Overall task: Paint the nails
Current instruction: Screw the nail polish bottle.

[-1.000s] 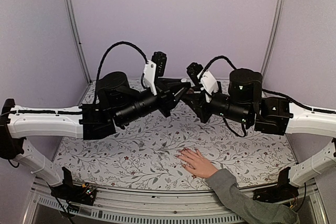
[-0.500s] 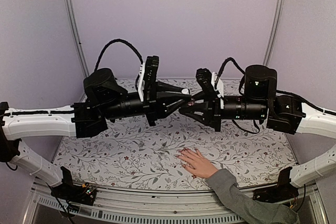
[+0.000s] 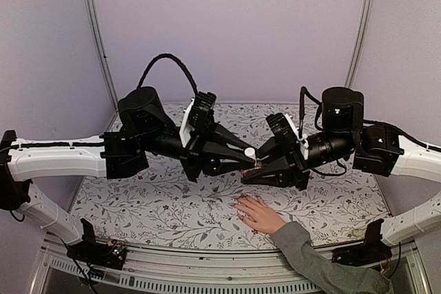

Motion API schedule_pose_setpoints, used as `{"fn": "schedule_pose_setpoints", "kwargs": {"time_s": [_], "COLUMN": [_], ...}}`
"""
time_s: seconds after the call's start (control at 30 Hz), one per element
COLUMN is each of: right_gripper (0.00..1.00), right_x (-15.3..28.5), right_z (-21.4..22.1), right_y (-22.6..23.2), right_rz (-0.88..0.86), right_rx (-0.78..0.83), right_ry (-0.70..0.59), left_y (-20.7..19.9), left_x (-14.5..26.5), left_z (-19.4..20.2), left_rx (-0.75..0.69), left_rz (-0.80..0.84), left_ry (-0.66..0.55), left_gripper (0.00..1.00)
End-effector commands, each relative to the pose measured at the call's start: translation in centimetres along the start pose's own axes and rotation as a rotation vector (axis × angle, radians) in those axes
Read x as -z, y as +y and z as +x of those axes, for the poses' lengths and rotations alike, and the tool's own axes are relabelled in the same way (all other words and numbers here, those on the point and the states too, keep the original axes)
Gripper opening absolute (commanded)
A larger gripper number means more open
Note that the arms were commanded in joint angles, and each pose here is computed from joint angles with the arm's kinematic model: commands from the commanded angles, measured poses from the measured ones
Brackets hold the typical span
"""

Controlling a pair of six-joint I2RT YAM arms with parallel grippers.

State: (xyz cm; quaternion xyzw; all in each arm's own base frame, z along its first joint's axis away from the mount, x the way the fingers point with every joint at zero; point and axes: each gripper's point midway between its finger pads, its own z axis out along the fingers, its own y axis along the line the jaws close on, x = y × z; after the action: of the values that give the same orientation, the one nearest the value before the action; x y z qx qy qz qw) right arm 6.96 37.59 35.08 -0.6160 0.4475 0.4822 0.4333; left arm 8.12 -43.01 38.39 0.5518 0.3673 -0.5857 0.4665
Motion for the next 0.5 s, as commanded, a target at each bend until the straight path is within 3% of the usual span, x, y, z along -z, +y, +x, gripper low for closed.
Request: {"fn": "schedule_pose_setpoints", "kwargs": {"time_s": [0.0,0.27,0.4,0.47], "right_gripper": [0.0,0.0,0.0,0.0], "right_x": [2.5,2.7,2.4,2.5], "right_z": [-7.5,-8.1,-7.9,-7.7], "right_y": [5.5,7.2,6.9,6.6], "right_rz": [-0.241,-0.386,-0.373,-0.349], "right_rx": [0.269,0.244,0.235,0.237], "right_ry": [-0.258,-0.279,-0.268,-0.264], "left_y": [-0.5,-1.4,0.0,1.0], "left_x": [0.3,-0.5,-0.1,0.6], "left_z": [6.7,7.0,6.8,5.8], "left_rx": [0.198,0.228,0.205,0.165], "left_rz": [0.099,0.249,0.168,0.091], "left_ry": [0.175,0.184,0.188,0.166], "left_gripper": [0.0,0.0,0.0,0.05]}}
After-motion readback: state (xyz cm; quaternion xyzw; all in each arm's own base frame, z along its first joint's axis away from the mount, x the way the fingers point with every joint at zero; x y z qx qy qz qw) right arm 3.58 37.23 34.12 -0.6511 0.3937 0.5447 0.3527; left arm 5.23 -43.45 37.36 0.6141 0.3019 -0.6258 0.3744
